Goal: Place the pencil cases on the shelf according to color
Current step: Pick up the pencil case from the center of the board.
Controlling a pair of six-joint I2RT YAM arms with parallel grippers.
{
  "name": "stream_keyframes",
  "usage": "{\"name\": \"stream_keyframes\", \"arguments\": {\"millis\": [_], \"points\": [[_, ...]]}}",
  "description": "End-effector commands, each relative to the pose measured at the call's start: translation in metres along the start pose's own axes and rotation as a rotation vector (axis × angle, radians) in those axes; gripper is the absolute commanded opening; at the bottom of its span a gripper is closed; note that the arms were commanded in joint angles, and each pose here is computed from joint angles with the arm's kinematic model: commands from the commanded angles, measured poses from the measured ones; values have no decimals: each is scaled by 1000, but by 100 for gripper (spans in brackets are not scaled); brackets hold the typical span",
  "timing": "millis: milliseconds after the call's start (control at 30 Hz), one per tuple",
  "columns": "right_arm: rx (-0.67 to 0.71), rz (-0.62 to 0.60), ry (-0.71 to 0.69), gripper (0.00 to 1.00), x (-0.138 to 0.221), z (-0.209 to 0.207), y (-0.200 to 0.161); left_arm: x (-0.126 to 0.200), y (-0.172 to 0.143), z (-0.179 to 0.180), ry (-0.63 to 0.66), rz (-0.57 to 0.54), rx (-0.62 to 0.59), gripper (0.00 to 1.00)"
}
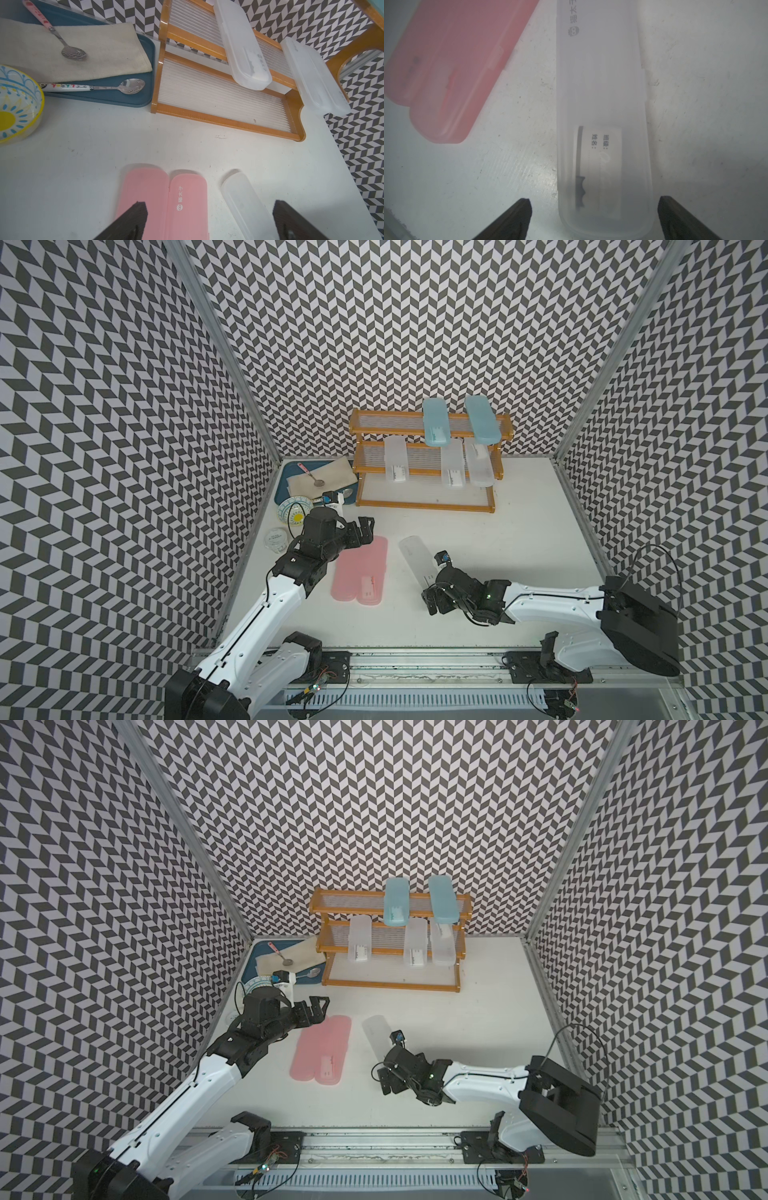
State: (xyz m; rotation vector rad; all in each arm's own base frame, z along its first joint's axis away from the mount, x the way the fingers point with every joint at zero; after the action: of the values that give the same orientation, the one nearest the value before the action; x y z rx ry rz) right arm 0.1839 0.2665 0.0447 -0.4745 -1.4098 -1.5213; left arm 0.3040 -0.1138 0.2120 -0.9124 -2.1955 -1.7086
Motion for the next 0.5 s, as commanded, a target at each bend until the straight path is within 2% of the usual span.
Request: {"name": "stream_keyframes", "arguments": {"millis": [0,200,467], "points": [[16,-16,-35,100,-5,-5,-1,2,4,-4,-40,4,-25,100],[34,8,-100,100,-13,-11,-16,3,7,-2,-52,-6,-18,100],[-8,-7,-145,91,-22,-16,-30,2,8,-1,-67,-6,-8,100]]}}
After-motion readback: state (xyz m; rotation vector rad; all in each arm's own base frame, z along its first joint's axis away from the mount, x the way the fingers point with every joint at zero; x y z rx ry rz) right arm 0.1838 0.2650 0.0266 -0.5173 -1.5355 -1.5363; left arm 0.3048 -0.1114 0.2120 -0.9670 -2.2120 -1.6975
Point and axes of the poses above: each gripper's point midway between its finger pads, its own x axis back along the fingers, its own z axis along the line the jaws close on, y = z × x, the point moved 1 cm from there along x, back along the fingers, and after that the axes turned 7 degrees about -x, right-handed, at the moved point
